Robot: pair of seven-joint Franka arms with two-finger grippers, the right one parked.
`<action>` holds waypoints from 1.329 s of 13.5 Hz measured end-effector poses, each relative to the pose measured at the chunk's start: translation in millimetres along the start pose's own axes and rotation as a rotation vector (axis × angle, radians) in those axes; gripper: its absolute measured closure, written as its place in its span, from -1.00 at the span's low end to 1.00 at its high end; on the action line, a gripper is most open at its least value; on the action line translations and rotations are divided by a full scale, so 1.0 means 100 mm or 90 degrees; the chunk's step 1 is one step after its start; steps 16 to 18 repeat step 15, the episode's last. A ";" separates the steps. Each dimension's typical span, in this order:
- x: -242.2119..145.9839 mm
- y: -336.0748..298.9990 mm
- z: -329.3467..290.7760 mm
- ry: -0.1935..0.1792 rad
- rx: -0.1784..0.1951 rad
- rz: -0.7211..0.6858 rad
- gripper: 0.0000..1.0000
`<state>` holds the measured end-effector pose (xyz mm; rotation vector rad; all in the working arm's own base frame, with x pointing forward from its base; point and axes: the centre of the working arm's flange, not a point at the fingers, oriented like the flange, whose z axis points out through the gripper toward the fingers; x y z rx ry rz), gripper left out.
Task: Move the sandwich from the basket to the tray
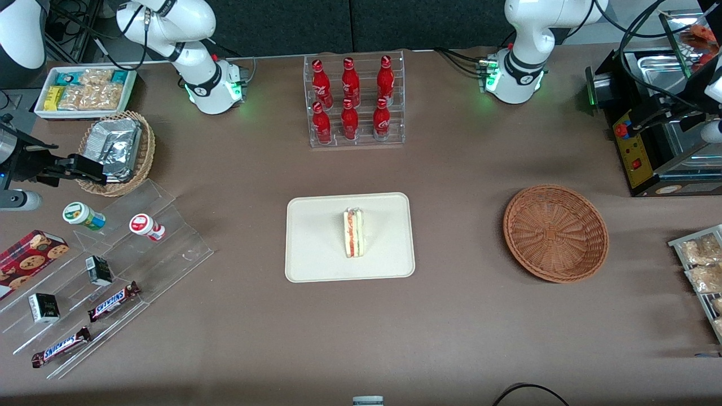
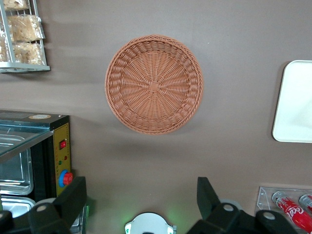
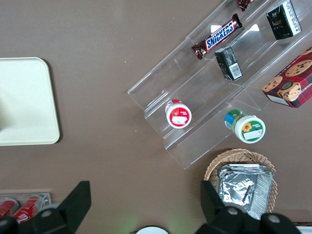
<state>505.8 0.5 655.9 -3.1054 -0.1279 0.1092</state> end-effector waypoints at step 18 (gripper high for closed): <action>0.07 0.33 0.02 0.000 -0.011 0.035 -1.00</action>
